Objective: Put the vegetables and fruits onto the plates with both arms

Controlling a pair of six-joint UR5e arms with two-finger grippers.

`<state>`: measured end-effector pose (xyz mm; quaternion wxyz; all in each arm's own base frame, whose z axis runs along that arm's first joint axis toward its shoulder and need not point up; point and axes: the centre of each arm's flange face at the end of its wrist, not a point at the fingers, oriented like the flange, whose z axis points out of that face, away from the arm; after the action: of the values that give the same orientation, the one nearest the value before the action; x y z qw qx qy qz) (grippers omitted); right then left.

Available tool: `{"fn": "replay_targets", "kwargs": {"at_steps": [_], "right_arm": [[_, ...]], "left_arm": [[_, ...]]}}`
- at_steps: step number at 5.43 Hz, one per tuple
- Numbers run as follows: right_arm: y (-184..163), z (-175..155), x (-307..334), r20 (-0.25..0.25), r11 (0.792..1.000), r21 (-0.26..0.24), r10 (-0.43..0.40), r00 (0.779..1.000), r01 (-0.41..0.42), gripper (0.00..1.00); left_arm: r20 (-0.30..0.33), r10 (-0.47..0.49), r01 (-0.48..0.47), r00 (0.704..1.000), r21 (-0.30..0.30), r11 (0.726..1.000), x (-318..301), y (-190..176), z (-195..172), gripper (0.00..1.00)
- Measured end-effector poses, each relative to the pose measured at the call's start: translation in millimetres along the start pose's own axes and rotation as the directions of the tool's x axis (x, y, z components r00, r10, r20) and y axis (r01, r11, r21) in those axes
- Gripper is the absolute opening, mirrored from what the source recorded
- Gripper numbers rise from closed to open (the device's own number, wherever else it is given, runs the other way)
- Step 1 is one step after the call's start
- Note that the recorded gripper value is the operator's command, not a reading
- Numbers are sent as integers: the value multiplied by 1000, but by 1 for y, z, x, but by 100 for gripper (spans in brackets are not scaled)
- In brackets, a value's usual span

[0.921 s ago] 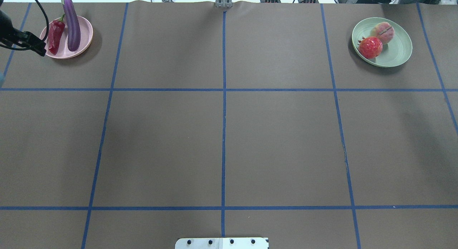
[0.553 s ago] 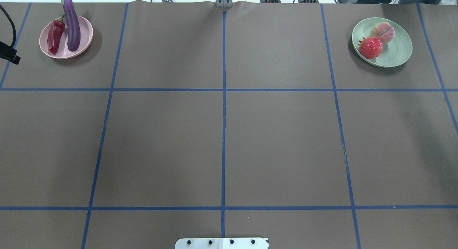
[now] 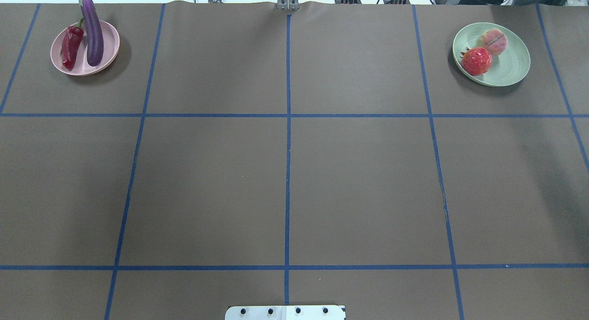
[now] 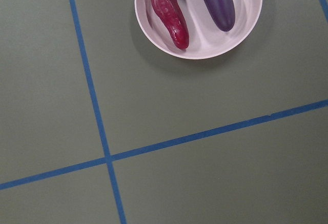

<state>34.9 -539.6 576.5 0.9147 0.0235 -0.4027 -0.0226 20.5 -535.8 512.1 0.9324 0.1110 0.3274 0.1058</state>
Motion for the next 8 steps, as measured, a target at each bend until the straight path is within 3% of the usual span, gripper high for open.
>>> {"fn": "replay_targets", "kwargs": {"at_steps": [4, 8], "right_arm": [[27, 13, 19, 84, 998, -30, 55, 995, -53, 100], [61, 1, 66, 80, 991, -4, 134, 988, -134, 100]], "left_arm": [[-103, -77, 65, 992, -116, 991, -129, 54, 31, 100], [-97, -88, 77, 991, -106, 991, -132, 49, 24, 100]]}}
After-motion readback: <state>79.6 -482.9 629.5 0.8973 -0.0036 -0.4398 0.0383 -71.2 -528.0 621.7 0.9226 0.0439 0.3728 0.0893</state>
